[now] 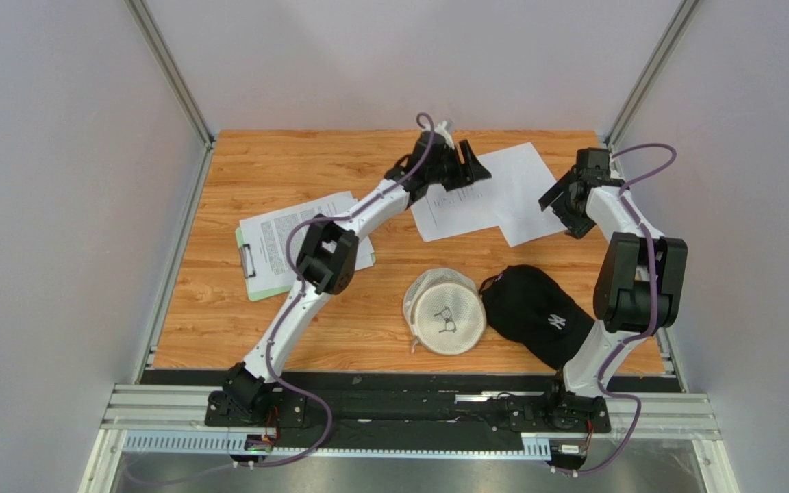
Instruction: Put the files into the folder
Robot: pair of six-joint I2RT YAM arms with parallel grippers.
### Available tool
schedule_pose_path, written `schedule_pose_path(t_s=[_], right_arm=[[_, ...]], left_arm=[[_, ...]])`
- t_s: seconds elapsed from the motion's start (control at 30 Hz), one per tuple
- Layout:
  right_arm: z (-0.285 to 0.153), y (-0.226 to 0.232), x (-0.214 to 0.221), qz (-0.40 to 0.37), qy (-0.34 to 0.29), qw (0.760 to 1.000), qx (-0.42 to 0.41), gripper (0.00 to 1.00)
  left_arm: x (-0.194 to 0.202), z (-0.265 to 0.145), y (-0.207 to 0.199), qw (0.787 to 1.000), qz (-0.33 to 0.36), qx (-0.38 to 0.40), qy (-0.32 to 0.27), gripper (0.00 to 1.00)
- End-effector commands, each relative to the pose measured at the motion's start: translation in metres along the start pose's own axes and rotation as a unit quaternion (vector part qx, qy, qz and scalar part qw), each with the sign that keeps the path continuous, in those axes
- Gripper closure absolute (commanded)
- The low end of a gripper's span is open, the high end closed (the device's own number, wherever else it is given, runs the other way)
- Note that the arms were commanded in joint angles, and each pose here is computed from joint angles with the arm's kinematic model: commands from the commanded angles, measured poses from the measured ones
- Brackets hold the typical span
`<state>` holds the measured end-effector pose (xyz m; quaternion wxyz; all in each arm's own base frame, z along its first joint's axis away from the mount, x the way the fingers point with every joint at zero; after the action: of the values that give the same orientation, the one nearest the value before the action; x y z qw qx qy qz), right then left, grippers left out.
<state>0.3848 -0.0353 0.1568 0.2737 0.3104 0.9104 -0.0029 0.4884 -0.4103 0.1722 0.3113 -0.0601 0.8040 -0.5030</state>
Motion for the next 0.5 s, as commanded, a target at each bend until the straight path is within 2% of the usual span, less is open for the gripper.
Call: schedule_pose_path(t_s=[0.0,0.17,0.27,0.33,0.47], right_arm=[[-0.003,0.000,-0.005,0.025,-0.030,0.999,-0.020,0.23],[0.000,-0.003,0.006,0.029,-0.020,0.999,-0.030,0.24],[-0.001,-0.004,0.009,0.026,-0.015,0.999,-0.033,0.25],[-0.003,-0.005,0.009,0.022,-0.017,0.999,-0.033,0.26],[-0.002,-0.002,0.009,0.014,-0.015,0.999,-0.041,0.28]], left_arm=[[0.015,0.031,-0.016,0.994,-0.080,0.065,-0.042,0.30],[0.041,0.048,-0.018,0.990,-0.100,0.066,-0.068,0.33],[0.051,0.051,-0.021,0.990,-0.099,0.071,-0.065,0.39],[0.055,0.052,-0.022,0.992,-0.083,0.061,-0.070,0.40],[0.060,0.050,-0.011,0.992,-0.106,0.013,-0.072,0.40]])
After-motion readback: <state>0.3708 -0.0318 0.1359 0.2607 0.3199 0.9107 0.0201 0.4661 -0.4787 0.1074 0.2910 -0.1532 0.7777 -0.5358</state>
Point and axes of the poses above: each gripper's point midway between its finger pads, its own z axis out along the fingers, its own y axis along the line the jaws close on, x = y × z, the point moved 9 cm from there along -z, back along the fingers, and after that the axes turned 11 degrees about -z, right-handed, at the moved point
